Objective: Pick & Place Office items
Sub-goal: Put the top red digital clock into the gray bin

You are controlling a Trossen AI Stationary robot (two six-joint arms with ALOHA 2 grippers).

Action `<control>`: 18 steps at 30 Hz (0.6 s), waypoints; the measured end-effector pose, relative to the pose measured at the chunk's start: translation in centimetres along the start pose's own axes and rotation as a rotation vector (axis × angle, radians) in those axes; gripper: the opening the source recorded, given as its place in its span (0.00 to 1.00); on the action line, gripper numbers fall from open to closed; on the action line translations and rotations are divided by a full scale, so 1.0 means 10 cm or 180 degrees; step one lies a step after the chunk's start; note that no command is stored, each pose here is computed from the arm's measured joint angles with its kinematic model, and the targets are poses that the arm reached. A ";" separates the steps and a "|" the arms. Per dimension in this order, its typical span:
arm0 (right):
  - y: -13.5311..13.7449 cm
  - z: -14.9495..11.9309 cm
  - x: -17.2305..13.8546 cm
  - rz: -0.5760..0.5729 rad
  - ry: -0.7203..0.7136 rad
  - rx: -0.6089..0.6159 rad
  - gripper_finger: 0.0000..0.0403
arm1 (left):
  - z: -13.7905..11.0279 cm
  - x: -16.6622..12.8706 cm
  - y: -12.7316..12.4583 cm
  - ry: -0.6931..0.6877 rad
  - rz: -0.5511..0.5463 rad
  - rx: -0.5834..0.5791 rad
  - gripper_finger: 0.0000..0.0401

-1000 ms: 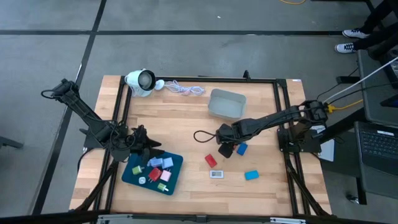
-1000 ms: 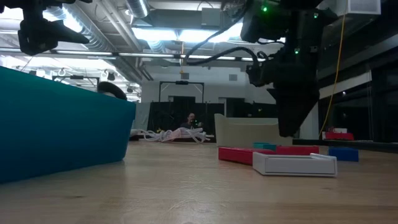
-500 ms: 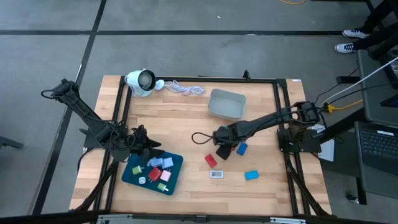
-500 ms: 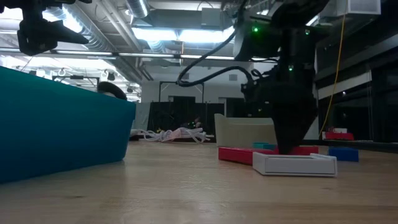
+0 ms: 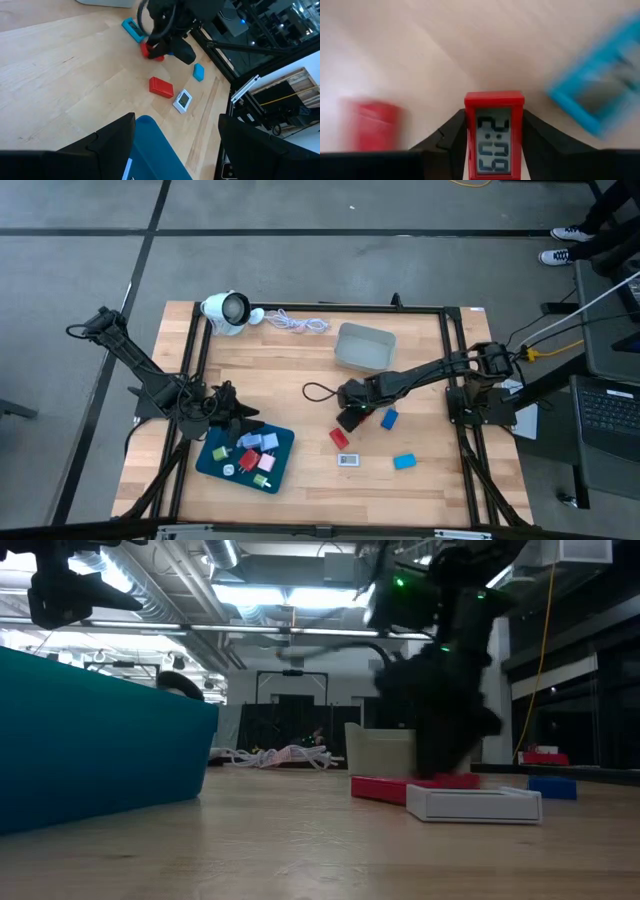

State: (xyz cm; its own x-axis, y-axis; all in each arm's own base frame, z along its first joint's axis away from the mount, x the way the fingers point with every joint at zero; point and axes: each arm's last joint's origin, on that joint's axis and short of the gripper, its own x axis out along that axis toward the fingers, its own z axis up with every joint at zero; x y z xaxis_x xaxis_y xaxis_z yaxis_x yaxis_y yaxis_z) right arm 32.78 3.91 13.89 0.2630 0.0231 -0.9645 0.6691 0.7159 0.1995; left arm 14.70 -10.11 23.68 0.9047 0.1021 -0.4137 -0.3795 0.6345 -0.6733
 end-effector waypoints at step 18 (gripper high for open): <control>0.12 1.14 -1.01 0.0334 -0.1662 0.0185 0.36 | 0.00 0.00 0.00 -0.0001 -0.0008 -0.0035 0.70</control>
State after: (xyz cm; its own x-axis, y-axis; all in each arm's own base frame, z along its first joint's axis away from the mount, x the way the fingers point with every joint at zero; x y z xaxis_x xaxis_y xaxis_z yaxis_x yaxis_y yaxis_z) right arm 38.87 -3.38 25.80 0.6314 -0.2683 -0.7275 0.6540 0.6883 0.3137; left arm 14.71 -10.13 23.71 0.9057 0.1006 -0.4118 -0.3792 0.6264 -0.6810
